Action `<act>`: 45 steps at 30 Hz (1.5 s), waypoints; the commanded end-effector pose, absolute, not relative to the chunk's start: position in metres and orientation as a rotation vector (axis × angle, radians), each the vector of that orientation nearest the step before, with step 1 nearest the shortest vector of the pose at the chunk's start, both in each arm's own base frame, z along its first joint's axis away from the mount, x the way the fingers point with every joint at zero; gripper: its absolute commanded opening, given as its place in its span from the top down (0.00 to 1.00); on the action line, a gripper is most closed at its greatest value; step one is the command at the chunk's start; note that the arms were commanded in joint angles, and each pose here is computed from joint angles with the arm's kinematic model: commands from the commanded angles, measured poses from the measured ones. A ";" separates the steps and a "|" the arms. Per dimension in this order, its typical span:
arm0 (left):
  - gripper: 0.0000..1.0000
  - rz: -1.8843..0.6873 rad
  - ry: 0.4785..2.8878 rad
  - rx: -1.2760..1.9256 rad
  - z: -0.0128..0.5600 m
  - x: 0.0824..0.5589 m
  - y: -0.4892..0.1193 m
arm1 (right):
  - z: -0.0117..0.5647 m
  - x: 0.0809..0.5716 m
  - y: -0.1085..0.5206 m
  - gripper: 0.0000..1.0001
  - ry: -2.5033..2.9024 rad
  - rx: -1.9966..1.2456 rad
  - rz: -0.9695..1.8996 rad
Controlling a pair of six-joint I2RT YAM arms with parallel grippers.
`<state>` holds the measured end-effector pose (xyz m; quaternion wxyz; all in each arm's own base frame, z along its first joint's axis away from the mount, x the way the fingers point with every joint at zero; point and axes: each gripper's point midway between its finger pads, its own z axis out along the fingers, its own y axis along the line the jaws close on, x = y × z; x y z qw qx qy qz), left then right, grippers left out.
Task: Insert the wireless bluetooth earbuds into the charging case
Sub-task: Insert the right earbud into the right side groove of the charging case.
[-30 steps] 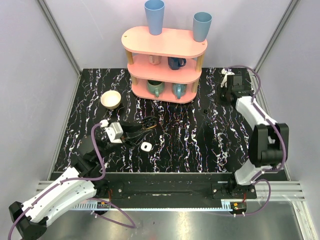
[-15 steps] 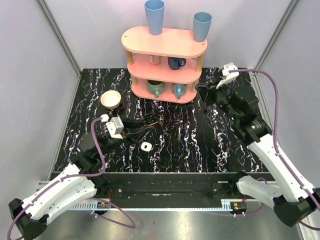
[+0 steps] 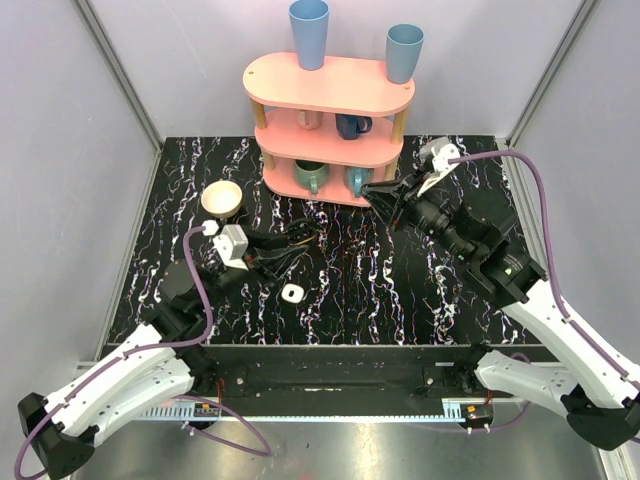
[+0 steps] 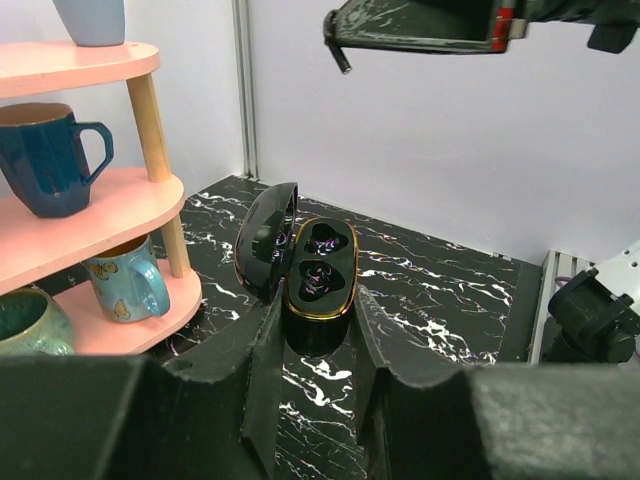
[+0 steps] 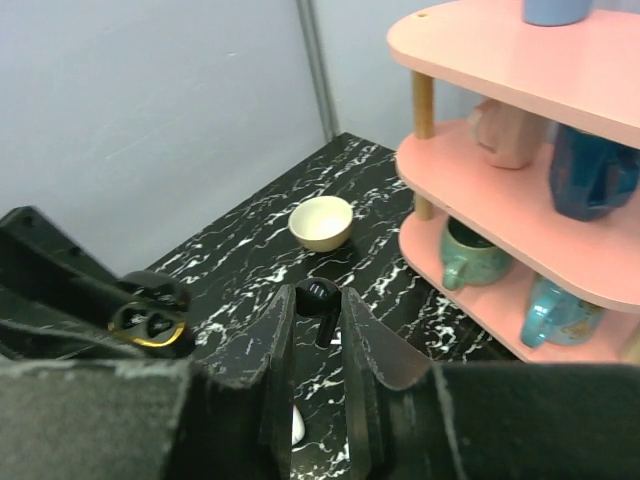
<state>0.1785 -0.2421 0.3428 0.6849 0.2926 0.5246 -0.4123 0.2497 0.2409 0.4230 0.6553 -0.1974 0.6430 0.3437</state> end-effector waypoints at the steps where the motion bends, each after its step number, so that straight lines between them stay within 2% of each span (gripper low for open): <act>1: 1.00 -0.929 1.107 0.575 0.379 0.181 -0.236 | 0.454 0.235 0.253 0.79 1.359 -0.459 0.823; 19: 1.00 -0.911 1.144 0.527 0.375 0.189 -0.233 | 0.445 0.206 0.327 0.79 1.286 -0.577 0.758; 45: 1.00 -0.900 1.143 0.538 0.375 0.188 -0.231 | 0.421 0.201 0.359 0.78 1.336 -0.711 0.763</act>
